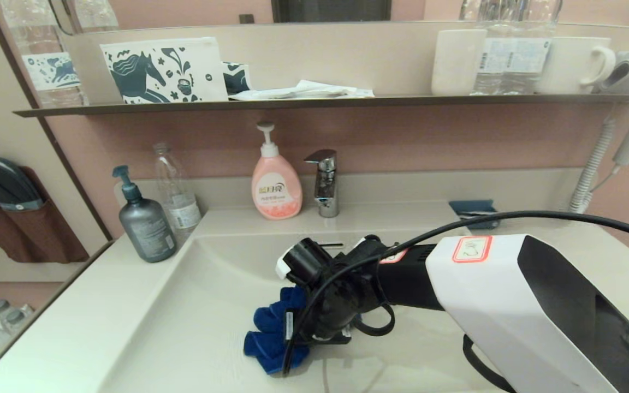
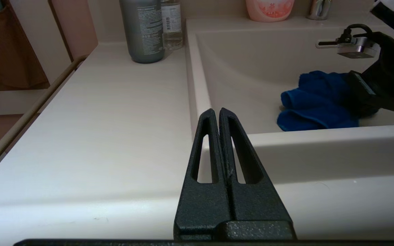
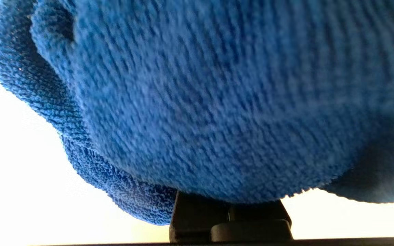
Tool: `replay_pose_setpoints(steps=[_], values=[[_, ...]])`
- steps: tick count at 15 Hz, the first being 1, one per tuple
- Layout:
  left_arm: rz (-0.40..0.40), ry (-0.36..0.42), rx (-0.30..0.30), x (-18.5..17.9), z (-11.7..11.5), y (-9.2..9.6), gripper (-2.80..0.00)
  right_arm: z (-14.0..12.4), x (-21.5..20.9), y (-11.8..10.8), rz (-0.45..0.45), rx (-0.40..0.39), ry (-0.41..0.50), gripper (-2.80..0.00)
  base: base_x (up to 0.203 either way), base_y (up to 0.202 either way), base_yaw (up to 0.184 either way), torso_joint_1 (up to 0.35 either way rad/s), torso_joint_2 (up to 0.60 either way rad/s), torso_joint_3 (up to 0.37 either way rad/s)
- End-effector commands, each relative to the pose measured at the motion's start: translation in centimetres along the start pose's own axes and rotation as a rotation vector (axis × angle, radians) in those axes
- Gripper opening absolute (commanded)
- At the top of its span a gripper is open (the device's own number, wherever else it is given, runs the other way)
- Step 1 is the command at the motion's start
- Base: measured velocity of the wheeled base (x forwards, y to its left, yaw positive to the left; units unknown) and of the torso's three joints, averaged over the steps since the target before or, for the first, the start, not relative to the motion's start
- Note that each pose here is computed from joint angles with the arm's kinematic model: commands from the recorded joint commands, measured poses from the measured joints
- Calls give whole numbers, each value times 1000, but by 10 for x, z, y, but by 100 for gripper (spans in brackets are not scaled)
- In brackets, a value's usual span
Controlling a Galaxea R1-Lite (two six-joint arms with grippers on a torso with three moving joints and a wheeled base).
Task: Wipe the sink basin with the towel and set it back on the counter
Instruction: Wipe the sink
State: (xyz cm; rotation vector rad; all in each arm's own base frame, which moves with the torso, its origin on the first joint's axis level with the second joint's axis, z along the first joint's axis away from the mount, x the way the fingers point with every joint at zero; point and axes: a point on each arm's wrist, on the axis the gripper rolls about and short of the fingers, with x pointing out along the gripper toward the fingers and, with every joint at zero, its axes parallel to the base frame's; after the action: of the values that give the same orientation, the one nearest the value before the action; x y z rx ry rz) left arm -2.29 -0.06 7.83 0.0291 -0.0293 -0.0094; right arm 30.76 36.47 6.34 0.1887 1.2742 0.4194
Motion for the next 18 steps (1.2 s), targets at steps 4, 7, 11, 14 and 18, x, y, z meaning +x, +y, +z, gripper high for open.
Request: replay_pose_setpoints(steps=[4, 7, 11, 14, 18], values=[[1, 0, 0, 0, 0, 0, -280, 25, -4, 13, 8, 9, -355, -280, 0, 0, 0, 0, 0, 0], [1, 0, 0, 0, 0, 0, -280, 39, -10, 3, -79, 22, -480, -280, 0, 0, 0, 0, 0, 0], [1, 2, 0, 0, 0, 0, -280, 41, -20, -19, -216, 30, -511, -280, 0, 0, 0, 0, 0, 0], [1, 0, 0, 0, 0, 0, -280, 38, -27, -52, -374, 37, -492, -280, 0, 0, 0, 0, 0, 0], [1, 0, 0, 0, 0, 0, -280, 24, -67, -98, -527, 92, -433, -280, 0, 0, 0, 0, 0, 0]])
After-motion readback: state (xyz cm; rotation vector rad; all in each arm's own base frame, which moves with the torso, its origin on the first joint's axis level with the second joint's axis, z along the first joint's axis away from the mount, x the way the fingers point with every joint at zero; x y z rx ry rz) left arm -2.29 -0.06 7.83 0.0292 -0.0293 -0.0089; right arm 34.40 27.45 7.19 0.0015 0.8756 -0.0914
